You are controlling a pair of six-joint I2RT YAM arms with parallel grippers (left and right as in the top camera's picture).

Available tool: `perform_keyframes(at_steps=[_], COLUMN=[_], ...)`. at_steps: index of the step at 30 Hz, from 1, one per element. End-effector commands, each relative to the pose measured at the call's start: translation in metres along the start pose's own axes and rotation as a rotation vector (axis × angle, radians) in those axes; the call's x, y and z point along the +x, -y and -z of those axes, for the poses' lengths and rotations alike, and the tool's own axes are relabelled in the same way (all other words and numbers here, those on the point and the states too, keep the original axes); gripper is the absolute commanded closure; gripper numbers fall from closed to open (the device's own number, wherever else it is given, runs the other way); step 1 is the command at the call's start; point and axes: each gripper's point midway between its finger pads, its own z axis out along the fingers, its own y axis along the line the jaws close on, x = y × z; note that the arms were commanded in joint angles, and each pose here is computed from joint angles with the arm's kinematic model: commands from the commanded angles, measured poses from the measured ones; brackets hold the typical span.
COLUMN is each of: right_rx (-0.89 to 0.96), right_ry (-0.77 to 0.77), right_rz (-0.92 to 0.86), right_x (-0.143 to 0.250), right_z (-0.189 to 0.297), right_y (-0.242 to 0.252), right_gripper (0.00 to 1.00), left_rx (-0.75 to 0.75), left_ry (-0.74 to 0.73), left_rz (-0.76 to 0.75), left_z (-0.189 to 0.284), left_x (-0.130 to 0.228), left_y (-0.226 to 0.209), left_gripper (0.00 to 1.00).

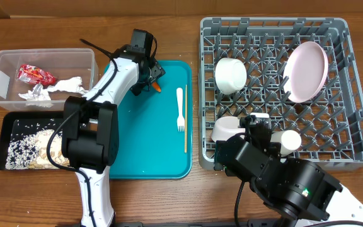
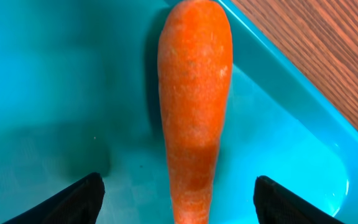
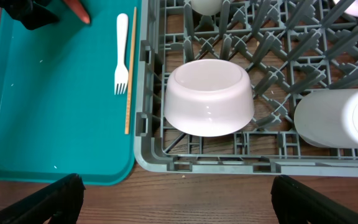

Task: Sort waste into correct bins and load items into the dishwasher rack
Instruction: 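Move the left gripper down over the orange carrot on the tray, then grasp the carrot with the left gripper and lift it left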

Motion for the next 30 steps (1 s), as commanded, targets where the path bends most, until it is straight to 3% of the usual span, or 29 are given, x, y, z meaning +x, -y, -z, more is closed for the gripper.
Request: perform_keyframes(at_steps=[1,7,19,23,30], right_rx=[-0.006,-0.005,-0.011,-0.011,-0.011], right_ry=[0.008,0.008,0.012,0.012,0.012], right_rz=[-0.003,-0.003,-0.006,-0.006,-0.006], right_x=[-0.003,-0.003,-0.004,-0.004,-0.004], right_z=[0.001,0.001,0.001,0.001,0.001], right_y=[-0.001,-0.001,-0.002,-0.002,-0.002], right_gripper=[0.0,0.0,0.0,0.0,0.0], left_rx=[-0.03,-0.043,-0.039,-0.013,-0.039], left_ry=[0.03,0.013,0.016,0.019,0.01], left_rz=[0.008,0.008,-0.004,-0.088,-0.13], left_z=[-0.012,-0.026,-0.025,-0.018,0.022], left_x=[-0.006,-0.002,-0.003,-0.008,-0.021], left_y=[-0.002,-0.006,-0.005,0.005,0.017], left_gripper=[0.22,0.31,0.7,0.83,0.85])
